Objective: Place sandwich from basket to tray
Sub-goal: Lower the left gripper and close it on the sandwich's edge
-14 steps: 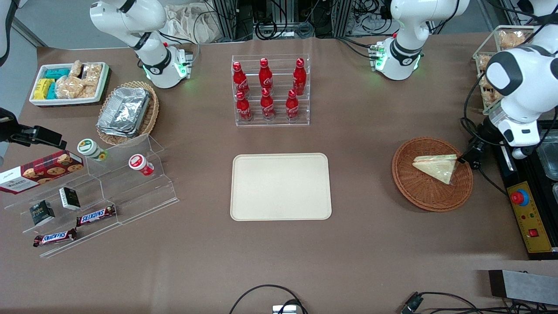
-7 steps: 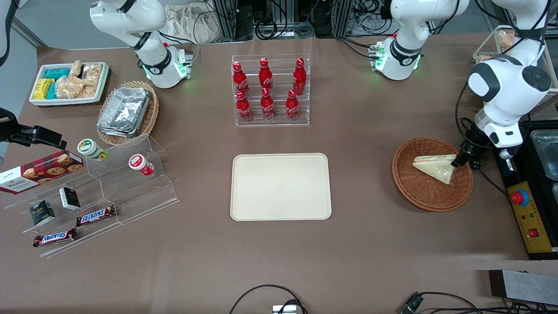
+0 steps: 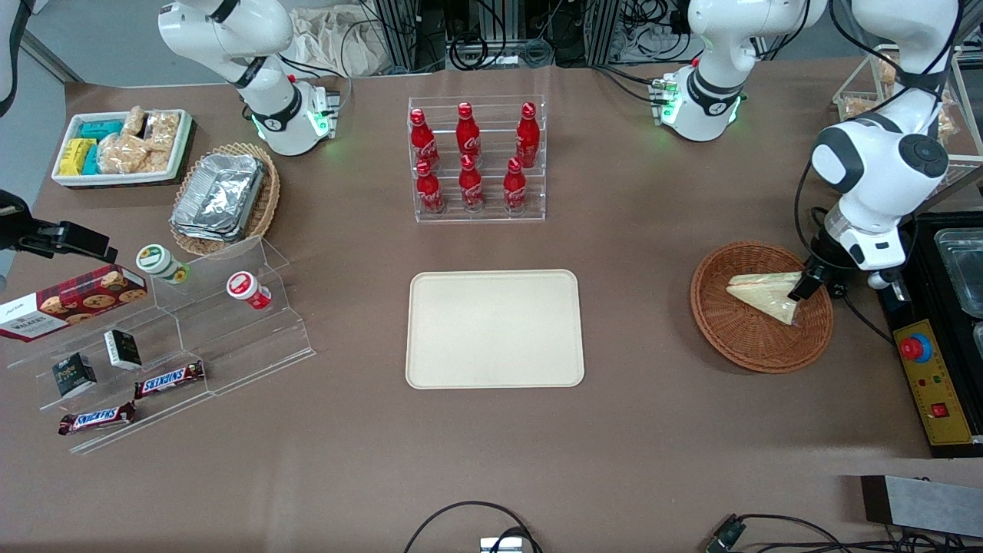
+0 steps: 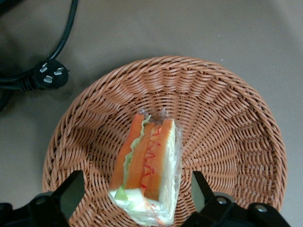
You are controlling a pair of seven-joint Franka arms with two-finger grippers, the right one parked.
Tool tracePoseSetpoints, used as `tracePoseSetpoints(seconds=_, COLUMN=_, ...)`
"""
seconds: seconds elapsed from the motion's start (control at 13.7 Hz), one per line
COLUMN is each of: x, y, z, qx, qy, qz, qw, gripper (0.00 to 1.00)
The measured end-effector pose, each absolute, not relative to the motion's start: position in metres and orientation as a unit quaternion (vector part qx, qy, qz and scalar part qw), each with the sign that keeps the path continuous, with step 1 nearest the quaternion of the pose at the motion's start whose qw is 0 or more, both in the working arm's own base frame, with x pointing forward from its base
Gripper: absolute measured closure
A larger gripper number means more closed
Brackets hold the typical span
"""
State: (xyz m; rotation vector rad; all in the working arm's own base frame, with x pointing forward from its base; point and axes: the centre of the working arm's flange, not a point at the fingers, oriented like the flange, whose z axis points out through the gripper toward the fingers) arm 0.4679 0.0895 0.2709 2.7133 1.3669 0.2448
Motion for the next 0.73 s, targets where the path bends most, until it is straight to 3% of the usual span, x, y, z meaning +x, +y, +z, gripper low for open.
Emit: tracePoseSetpoints(seconds=0.73, x=0.470, y=0.083, z=0.250, qx=0.892, qy=0.442, qz=0.084, qw=0.041, gripper=0.03)
